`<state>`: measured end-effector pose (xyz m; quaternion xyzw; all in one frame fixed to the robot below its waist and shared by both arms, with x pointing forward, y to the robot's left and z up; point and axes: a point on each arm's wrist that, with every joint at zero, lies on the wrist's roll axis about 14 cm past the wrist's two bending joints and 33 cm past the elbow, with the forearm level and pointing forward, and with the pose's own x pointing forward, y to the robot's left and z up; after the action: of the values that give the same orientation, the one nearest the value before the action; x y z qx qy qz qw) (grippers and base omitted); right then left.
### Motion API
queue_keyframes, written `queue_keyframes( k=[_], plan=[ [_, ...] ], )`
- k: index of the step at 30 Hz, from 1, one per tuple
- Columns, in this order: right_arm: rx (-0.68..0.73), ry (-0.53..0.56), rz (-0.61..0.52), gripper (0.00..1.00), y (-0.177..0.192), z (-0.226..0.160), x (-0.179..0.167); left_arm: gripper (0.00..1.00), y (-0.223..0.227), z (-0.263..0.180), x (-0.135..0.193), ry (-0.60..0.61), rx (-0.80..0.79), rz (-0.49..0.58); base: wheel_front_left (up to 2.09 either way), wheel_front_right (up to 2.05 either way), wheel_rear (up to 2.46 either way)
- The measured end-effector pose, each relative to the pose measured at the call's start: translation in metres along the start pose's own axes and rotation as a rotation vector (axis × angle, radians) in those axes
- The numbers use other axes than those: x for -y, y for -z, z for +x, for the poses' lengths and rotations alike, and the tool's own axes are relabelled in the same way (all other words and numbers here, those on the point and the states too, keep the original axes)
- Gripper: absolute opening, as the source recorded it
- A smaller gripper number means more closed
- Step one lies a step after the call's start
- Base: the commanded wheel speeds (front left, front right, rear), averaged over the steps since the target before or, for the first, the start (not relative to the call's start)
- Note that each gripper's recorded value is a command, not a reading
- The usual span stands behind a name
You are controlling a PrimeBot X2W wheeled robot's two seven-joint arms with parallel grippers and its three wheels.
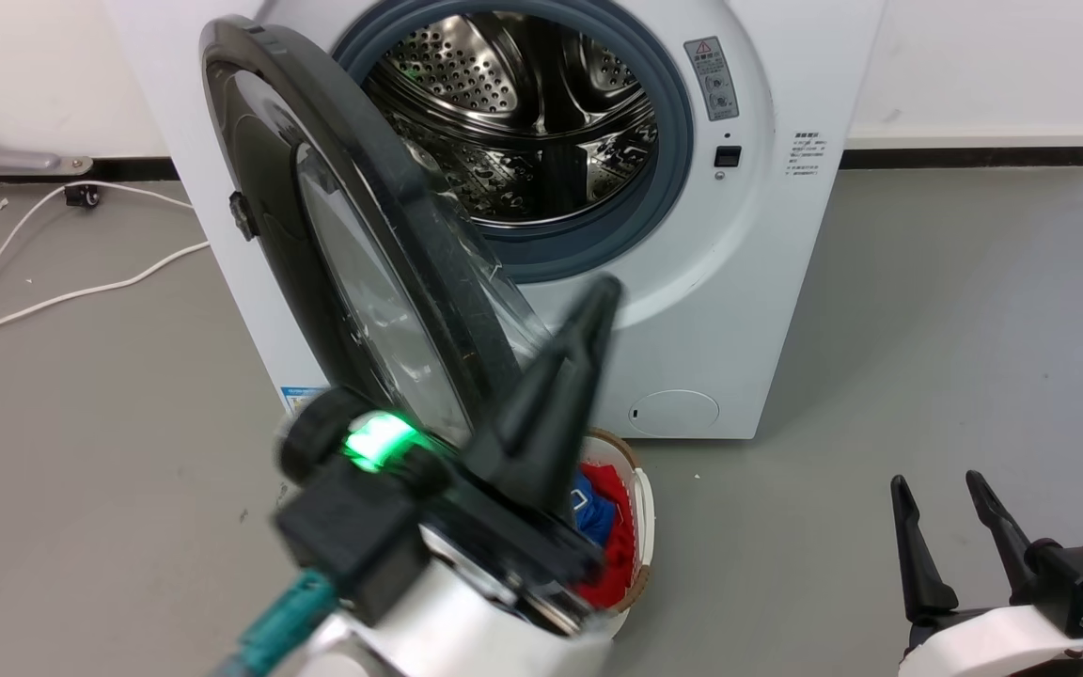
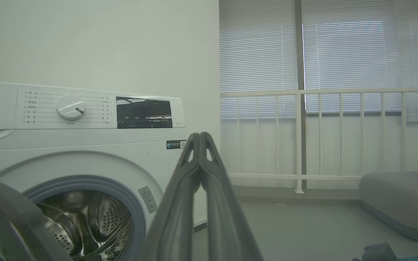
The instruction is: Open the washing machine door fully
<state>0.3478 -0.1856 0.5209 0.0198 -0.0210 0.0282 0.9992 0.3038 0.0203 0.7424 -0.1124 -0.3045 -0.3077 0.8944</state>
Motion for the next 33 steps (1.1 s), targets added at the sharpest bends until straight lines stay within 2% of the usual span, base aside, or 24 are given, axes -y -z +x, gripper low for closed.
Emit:
queue_keyframes(
  k=[8, 13, 17, 21, 33],
  plan=[
    [-0.012, -0.006, 0.006, 1.00, 0.004, 0.002, -0.002, 0.00, 0.082, -0.036, 0.061, 0.130, -0.357, -0.245, 0.00, 0.00, 0.00],
    [-0.019, -0.006, 0.007, 1.00, 0.006, 0.001, -0.003, 0.00, 0.138, -0.076, 0.075, 0.105, -0.604, -0.324, 0.00, 0.00, 0.00],
    [-0.027, -0.001, 0.011, 1.00, 0.009, 0.000, -0.001, 0.00, 0.169, -0.099, 0.065, 0.045, -0.728, -0.303, 0.00, 0.00, 0.00],
    [-0.033, 0.008, 0.018, 1.00, 0.011, -0.002, 0.001, 0.00, 0.187, -0.108, 0.044, -0.035, -0.765, -0.258, 0.00, 0.00, 0.00],
    [-0.048, 0.034, 0.046, 1.00, 0.017, -0.007, 0.008, 0.00, 0.203, -0.106, -0.011, -0.250, -0.706, -0.188, 0.00, 0.00, 0.00]
  ],
)
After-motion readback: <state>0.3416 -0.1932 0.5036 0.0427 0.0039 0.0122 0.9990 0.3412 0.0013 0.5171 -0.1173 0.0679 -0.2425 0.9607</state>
